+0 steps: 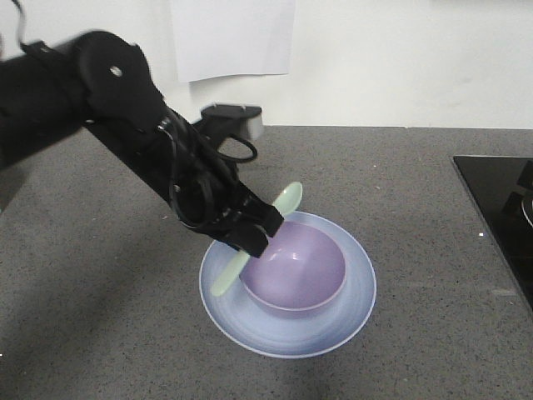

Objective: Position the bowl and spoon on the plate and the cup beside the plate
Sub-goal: 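Lower the pale green spoon into the bowl with the left gripper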

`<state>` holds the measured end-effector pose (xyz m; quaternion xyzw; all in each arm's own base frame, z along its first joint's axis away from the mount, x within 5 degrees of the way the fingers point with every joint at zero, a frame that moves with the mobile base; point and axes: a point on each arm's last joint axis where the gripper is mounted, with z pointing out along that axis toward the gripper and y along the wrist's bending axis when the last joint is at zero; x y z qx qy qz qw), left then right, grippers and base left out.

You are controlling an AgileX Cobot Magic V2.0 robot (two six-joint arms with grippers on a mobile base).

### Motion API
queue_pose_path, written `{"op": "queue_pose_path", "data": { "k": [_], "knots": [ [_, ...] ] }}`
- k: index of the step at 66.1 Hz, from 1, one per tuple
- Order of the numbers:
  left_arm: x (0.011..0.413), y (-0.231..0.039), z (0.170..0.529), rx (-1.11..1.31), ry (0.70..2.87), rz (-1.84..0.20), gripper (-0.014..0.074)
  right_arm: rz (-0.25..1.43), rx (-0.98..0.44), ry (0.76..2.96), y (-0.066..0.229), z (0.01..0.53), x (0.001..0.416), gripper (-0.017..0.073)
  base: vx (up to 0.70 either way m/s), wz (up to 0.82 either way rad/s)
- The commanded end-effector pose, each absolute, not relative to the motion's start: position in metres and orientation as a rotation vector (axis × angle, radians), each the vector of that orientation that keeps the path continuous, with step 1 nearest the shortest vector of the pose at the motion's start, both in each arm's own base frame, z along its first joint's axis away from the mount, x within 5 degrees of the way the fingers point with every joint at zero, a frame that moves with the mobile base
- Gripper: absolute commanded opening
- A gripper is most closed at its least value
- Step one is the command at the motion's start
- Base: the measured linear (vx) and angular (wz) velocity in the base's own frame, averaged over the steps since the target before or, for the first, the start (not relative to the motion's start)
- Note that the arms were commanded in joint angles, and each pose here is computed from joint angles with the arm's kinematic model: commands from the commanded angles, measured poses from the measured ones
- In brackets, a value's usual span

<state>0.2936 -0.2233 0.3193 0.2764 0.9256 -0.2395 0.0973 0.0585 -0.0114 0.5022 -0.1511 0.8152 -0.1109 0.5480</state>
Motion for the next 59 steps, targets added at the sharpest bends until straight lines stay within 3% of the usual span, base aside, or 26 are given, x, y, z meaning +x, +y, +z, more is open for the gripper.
{"op": "queue_pose_path", "data": {
  "k": [1,37,59],
  "knots": [
    [0.2893,-0.2305,0.3378,0.783,2.664,-0.827,-0.0007,-0.284,-0.341,1.842,-0.012,0.5128,0.0609,-0.0005,0.0,0.0],
    [0.2895,-0.2317,0.3364,0.849,2.638,-0.829,0.001,-0.284,-0.341,1.842,-0.012,0.5127,0.0609,-0.0005,0.0,0.0],
    [0.2887,-0.232,0.3365,0.849,2.643,-0.84,0.0146,-0.283,-0.34,1.842,-0.012,0.5128,0.0609,-0.0005,0.0,0.0]
  ]
}}
